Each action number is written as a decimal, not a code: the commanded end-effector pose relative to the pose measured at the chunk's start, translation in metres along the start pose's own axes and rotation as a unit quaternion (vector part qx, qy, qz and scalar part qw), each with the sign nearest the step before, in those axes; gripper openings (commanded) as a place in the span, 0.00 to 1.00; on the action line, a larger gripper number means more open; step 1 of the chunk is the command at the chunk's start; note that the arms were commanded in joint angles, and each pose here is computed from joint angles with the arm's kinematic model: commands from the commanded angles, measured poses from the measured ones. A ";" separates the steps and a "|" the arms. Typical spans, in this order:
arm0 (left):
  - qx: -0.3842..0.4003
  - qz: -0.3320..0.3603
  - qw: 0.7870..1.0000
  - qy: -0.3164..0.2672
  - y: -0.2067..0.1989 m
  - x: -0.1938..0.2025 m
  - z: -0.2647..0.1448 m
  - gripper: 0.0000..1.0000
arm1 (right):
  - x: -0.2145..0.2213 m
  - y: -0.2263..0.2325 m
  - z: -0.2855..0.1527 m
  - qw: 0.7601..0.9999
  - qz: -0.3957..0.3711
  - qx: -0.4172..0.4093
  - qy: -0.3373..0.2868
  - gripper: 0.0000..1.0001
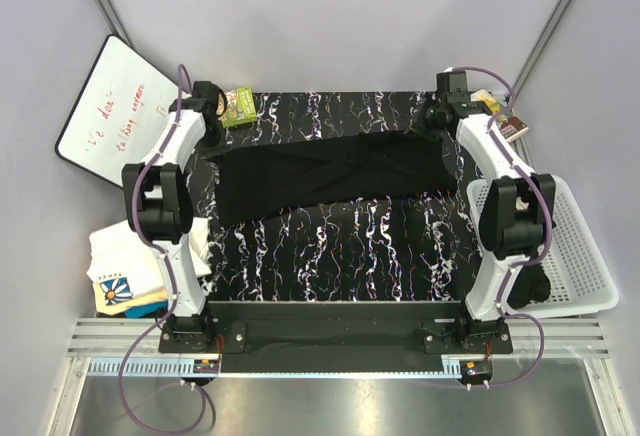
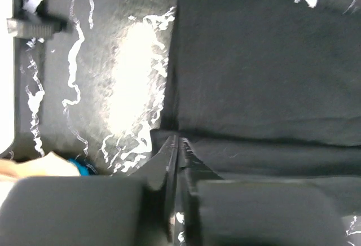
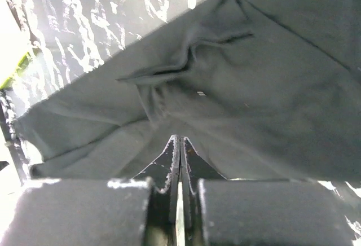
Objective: Fold and stack the t-shirts
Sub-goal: Fold the other side of the tshirt into a rectangle
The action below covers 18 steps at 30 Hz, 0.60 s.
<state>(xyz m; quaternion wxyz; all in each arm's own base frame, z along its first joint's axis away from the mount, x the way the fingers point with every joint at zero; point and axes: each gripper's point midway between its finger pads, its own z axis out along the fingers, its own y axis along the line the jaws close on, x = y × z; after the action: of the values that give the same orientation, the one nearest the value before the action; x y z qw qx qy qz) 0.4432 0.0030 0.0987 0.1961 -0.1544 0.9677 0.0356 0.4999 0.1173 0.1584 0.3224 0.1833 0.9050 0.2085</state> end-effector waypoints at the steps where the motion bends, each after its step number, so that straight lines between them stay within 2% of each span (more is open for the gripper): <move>1: 0.028 0.028 0.999 -0.030 -0.030 -0.019 0.000 0.00 | 0.020 -0.028 -0.023 0.997 -0.028 0.069 0.009 0.00; 5: 0.039 0.042 0.998 -0.023 -0.055 -0.030 0.010 0.00 | 0.043 -0.054 -0.013 0.991 -0.028 0.121 0.053 0.00; 6: 0.033 0.044 0.999 0.002 -0.056 -0.022 0.024 0.00 | 0.053 -0.061 -0.002 0.988 -0.026 0.132 0.073 0.00; 12: 0.034 0.050 0.997 0.038 -0.070 -0.020 0.046 0.00 | 0.079 -0.074 0.031 0.976 -0.030 0.170 0.135 0.00; 18: 0.018 0.070 0.992 0.103 -0.066 0.009 0.062 0.00 | 0.072 -0.074 0.056 0.965 -0.056 0.209 0.149 0.00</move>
<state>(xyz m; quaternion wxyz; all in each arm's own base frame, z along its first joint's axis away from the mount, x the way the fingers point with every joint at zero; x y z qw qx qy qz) 0.4962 -0.0519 0.0337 0.1336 -0.0974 0.9860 0.0196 0.4557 0.1024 0.0315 0.1387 0.1801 0.9722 0.0568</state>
